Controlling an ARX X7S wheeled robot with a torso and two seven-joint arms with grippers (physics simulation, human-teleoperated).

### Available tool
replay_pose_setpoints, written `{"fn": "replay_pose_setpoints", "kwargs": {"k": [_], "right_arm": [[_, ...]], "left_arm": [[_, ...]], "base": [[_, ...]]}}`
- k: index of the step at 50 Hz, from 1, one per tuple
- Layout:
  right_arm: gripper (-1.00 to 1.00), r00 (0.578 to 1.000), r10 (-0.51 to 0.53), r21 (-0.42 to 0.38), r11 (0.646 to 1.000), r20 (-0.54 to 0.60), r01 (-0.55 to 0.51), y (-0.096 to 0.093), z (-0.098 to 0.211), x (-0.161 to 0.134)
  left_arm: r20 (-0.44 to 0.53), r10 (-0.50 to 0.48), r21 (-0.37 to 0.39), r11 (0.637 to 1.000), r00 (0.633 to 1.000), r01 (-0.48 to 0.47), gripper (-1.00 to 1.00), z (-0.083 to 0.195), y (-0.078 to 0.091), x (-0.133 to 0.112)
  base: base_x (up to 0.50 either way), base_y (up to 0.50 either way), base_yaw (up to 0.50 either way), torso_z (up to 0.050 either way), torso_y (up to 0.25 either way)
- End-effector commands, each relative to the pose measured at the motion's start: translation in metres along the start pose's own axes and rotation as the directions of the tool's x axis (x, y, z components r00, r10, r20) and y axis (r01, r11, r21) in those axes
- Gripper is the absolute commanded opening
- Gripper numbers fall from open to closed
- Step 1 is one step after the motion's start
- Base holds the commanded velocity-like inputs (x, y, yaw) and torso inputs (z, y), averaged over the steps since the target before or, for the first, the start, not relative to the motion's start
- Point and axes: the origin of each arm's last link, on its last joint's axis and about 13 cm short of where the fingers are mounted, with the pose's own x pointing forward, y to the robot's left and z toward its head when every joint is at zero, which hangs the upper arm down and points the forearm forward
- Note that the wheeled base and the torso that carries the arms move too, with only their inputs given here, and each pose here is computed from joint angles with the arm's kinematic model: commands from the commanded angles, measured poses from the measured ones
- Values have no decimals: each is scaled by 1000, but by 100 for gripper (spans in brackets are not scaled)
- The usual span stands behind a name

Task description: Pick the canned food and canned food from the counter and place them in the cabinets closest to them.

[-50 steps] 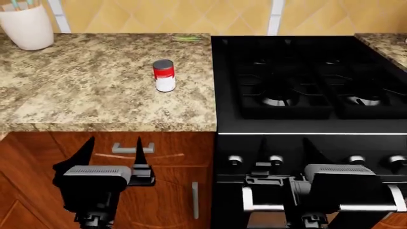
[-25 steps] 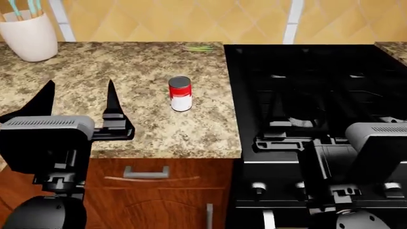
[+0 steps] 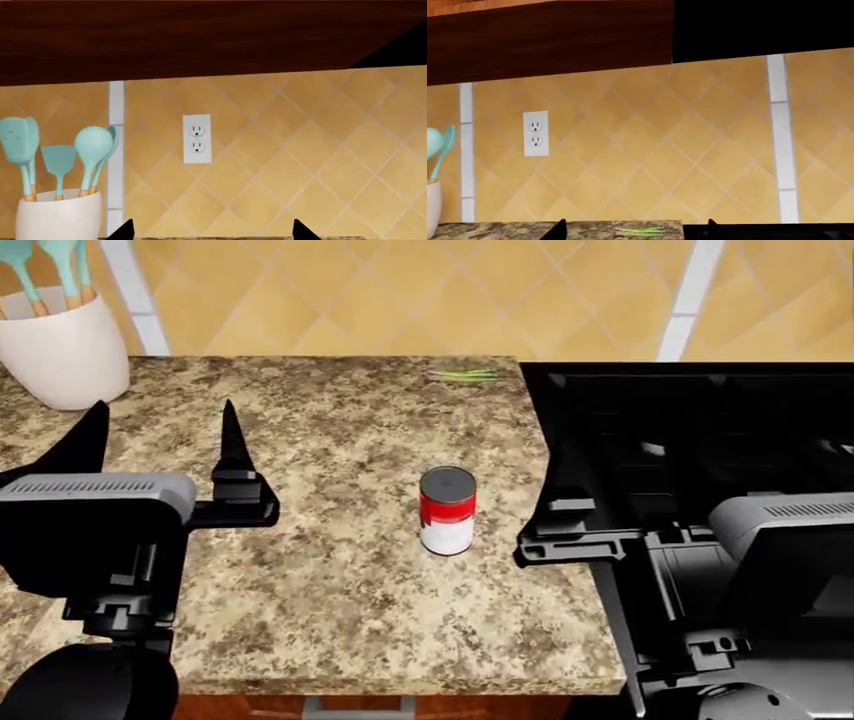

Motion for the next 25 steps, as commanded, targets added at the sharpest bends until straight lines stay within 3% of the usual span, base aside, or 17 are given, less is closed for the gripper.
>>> {"fn": "replay_pose_setpoints", "kwargs": {"k": [1,7,15,25], "right_arm": [[100,999,41,36,999,-23,-40,3,0,-1],[100,986,76,24,997,-148,-74,9,-8,5],[100,935,167,-7,984,-312,-178,24,-31,7],[100,882,241,0,965,-404,-264,32,-44,5]], "left_arm": [[-4,-7,4,1000,1000,7,100,-1,-1,0],[-2,-4,2,1000,1000,4,100,0,-1,0],[5,-15,3,1000,1000,15,100,1,-1,-1],[17,-21,17,1000,1000,21,100,3,-2,-2]], "base": [[0,0,0,0,0],[0,0,0,0,0],[0,0,0,0,0],[0,0,0,0,0]]}}
